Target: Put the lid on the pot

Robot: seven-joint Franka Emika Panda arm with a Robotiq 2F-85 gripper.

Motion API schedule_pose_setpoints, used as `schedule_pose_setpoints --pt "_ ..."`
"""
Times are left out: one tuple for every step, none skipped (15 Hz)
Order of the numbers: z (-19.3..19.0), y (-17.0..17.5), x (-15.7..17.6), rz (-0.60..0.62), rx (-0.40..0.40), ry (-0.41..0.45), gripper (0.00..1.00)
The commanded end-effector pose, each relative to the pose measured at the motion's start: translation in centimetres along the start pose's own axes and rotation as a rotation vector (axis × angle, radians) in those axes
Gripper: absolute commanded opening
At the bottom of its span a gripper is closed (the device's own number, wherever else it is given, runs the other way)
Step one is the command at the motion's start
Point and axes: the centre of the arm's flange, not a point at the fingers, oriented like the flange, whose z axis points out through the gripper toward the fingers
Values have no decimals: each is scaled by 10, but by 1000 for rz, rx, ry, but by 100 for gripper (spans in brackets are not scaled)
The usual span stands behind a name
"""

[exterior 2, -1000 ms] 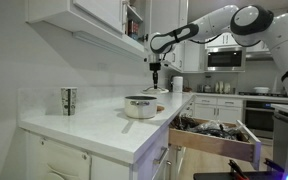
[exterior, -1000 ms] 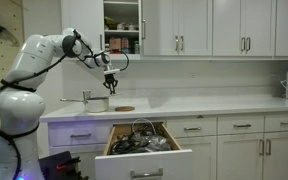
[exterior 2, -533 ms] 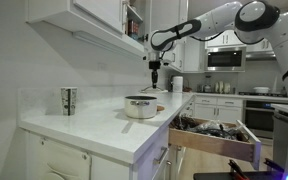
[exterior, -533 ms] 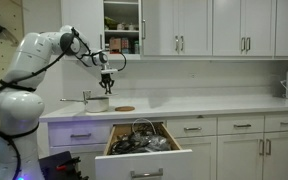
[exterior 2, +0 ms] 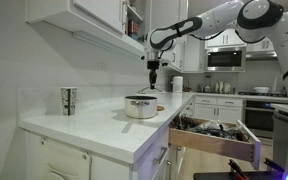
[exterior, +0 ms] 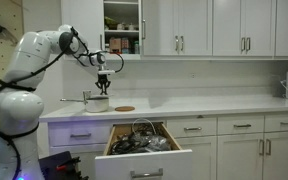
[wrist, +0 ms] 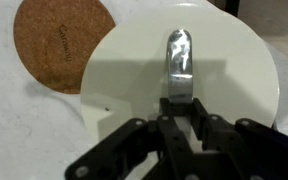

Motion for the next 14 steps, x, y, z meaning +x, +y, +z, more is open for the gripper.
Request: schedule_pose_setpoints --pt "-9 -20 -2 -35 -15 26 6" --pt "-7 -24 2 -43 -15 25 6" --pt "-5 -27 6 -48 -16 23 6" --pt "-4 -30 9 -55 -13 23 6" --pt "-2 -32 13 -62 -14 22 6" --pt "-2 -34 16 -67 -12 23 6" --pt "-1 -36 18 -72 -11 22 6" --pt "-1 -39 21 -78 -13 22 6" --pt "0 -41 24 -82 -14 22 6" --pt "-1 -42 26 -87 -16 25 6" --pt "-1 -44 29 -92 -18 26 6" --pt "-1 -45 30 -95 -20 28 6" --pt "-2 -45 32 -98 -19 31 6" --pt "-2 -45 32 -100 -20 34 6"
